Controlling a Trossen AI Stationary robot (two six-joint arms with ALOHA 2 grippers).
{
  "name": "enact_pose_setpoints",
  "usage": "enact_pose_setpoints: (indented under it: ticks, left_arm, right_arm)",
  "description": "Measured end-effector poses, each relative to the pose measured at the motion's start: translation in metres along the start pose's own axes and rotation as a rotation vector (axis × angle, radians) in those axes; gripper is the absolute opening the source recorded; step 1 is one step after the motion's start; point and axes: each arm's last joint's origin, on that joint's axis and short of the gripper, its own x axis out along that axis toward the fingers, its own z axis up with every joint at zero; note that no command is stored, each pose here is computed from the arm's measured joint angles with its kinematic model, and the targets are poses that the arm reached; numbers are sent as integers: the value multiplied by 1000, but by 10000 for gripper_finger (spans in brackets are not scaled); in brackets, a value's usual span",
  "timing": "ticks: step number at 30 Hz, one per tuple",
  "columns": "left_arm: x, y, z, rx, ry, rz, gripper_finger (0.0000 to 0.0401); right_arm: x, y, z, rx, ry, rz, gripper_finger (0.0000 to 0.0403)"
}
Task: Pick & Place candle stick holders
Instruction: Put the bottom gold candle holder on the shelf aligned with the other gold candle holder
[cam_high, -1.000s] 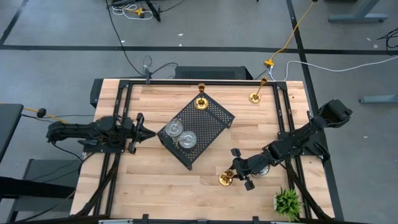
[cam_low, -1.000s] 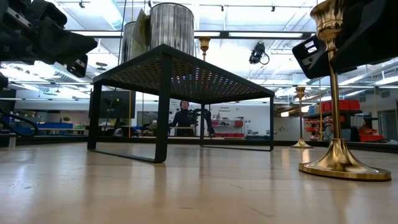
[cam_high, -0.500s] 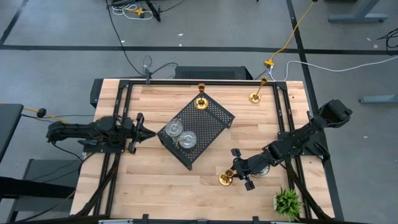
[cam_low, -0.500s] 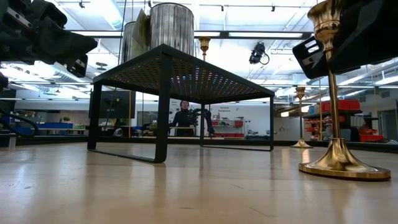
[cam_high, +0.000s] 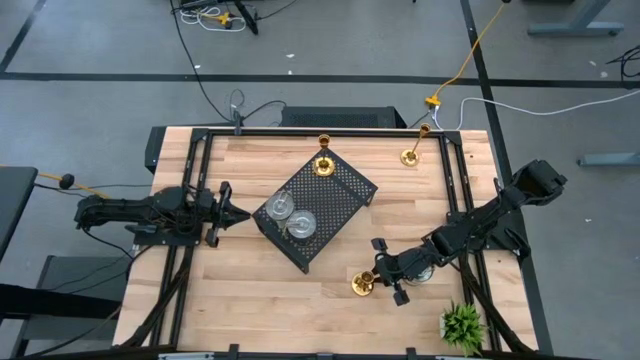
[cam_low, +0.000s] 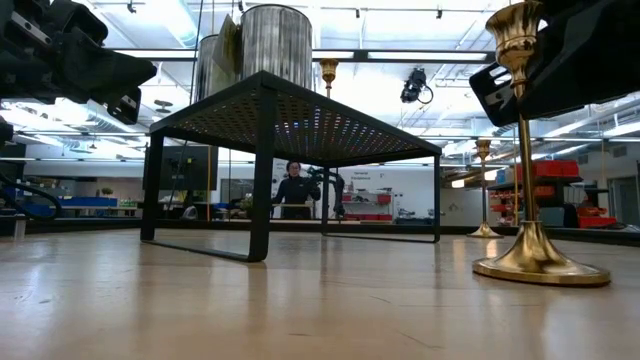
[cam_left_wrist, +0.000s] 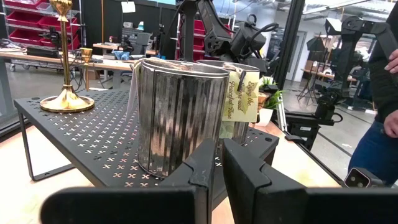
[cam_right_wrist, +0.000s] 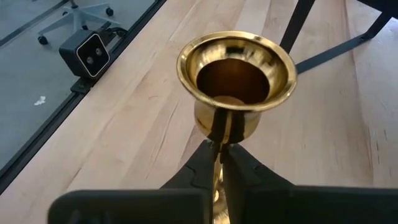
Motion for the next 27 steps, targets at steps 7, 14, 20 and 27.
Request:
enact_pose_setpoints:
  ticks: [7,14,20,27]
  left_arm:
    - [0,0,0,0,0,0,39]
    - [0,0,0,0,-1,0,39]
    - [0,0,0,0,-1,0,39]
    - [0,0,0,0,0,0,39]
  right_arm:
    - [-8,1,21,-24,-28,5,14]
    - [-24,2,64,-83,-32,-2,14]
    - [-39,-7,100,-118,-45,-38,14]
    - [-60,-33,132,-94,-130,-117,14]
